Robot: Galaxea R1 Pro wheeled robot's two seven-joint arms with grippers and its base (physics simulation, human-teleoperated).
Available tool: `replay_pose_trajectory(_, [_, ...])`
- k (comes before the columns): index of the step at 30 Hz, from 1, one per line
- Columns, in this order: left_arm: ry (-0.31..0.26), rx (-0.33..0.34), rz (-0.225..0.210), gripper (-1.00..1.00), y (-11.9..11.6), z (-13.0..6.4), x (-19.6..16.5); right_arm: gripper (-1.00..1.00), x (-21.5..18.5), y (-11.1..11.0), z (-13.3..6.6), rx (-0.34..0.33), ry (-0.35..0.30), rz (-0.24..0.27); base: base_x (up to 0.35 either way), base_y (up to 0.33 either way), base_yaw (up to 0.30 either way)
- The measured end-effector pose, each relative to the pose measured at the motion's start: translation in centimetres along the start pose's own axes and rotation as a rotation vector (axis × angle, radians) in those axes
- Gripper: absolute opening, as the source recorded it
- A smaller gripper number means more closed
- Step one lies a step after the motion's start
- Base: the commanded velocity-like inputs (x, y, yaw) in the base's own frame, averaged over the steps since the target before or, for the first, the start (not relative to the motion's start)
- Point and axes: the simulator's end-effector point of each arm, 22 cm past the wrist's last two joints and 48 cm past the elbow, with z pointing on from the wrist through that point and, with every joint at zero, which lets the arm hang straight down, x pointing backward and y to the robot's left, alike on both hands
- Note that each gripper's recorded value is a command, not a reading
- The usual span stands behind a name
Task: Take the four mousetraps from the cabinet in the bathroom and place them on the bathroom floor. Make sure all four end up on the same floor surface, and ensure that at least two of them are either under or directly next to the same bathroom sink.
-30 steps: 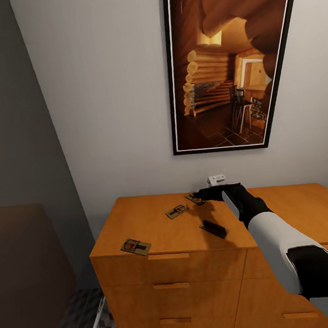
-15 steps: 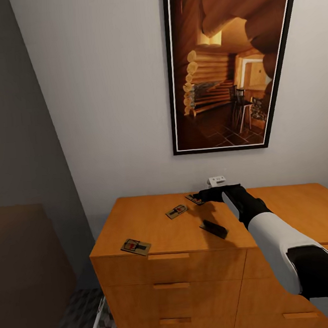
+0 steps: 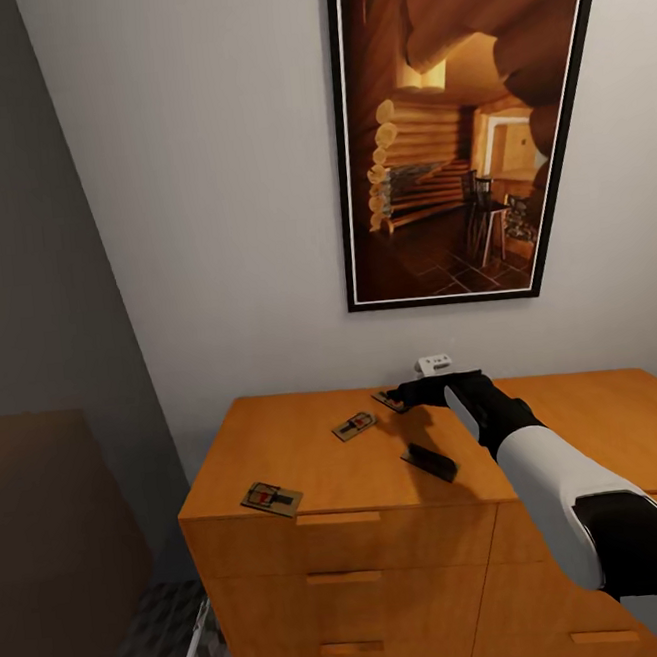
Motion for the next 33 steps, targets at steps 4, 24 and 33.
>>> replay_pose_trajectory(4, [0.0, 0.0, 0.0, 1.0, 0.0, 0.0, 0.0, 1.0, -0.01, 0.07, 0.07, -0.001, -0.005, -0.001, 0.007, 0.0, 0.0])
replay_pose_trajectory(24, [0.0, 0.0, 0.0, 1.0, 0.0, 0.0, 0.0, 1.0, 0.46, 0.09, 0.28, -0.002, -0.003, -0.001, 0.005, 0.0, 0.0])
replay_pose_trajectory(33, [0.0, 0.0, 0.0, 1.0, 0.0, -0.01, 0.0, 1.0, 0.46, 0.14, 0.26, -0.003, -0.003, -0.001, 0.132, 0.0, 0.0])
